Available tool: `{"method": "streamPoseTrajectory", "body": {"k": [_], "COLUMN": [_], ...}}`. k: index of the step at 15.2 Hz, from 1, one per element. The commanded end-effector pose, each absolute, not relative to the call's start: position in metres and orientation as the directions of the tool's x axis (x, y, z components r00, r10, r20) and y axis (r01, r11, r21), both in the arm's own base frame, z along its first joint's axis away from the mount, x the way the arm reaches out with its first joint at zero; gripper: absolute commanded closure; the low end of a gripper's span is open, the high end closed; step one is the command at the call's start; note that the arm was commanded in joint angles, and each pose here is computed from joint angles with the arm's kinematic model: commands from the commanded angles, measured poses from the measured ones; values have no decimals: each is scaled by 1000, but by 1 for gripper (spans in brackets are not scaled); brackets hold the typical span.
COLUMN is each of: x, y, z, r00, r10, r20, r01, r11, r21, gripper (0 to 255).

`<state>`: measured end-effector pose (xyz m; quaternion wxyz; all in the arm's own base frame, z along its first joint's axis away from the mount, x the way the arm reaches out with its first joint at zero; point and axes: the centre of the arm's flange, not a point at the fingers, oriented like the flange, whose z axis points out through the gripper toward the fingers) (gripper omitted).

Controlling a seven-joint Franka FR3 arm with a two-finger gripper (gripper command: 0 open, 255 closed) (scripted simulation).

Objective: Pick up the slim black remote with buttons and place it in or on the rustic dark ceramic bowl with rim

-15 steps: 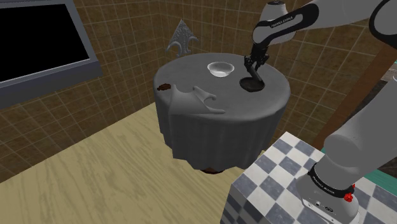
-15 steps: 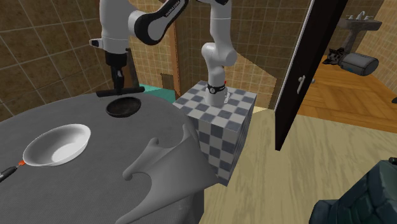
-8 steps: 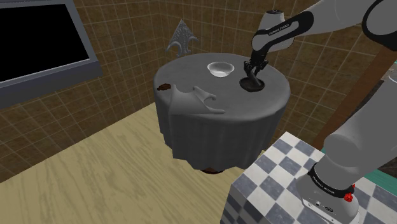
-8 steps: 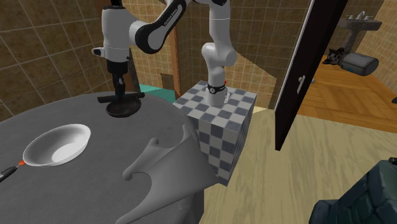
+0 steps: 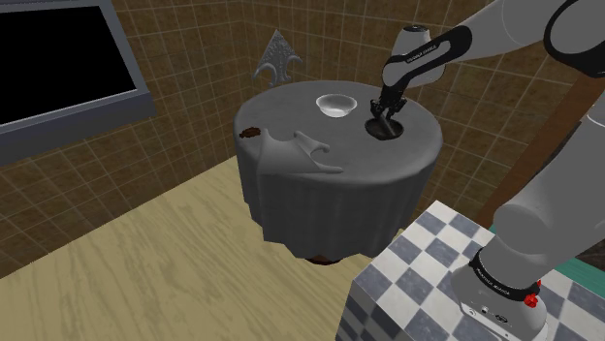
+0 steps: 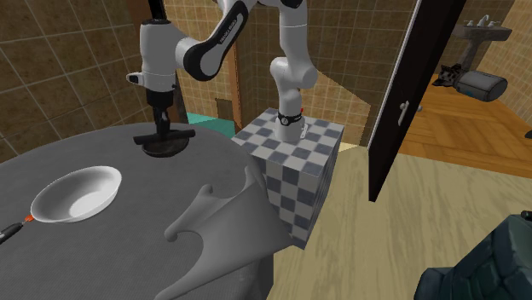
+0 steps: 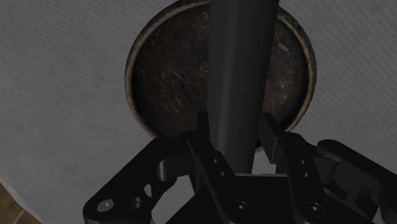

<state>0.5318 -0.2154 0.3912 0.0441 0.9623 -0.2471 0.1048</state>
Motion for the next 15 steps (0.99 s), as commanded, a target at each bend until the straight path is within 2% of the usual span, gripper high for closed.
{"method": "streamPoseTrajectory", "body": {"k": [1, 3, 4, 9, 13, 15], "x": [532, 532, 532, 532, 523, 523], "y": [-215, -215, -215, -215, -209, -209], "z": [391, 391, 391, 391, 440, 440], "r00": [856, 856, 856, 856, 856, 856], "r10": [-466, -466, -466, -466, -466, -466], "r20": [224, 224, 224, 224, 224, 224], "r01": [-485, -485, -485, -485, -485, -485], "r11": [-874, -874, -874, -874, -874, -874], "r21": [33, 33, 33, 33, 33, 33], "gripper": [255, 255, 0, 0, 0, 0]}}
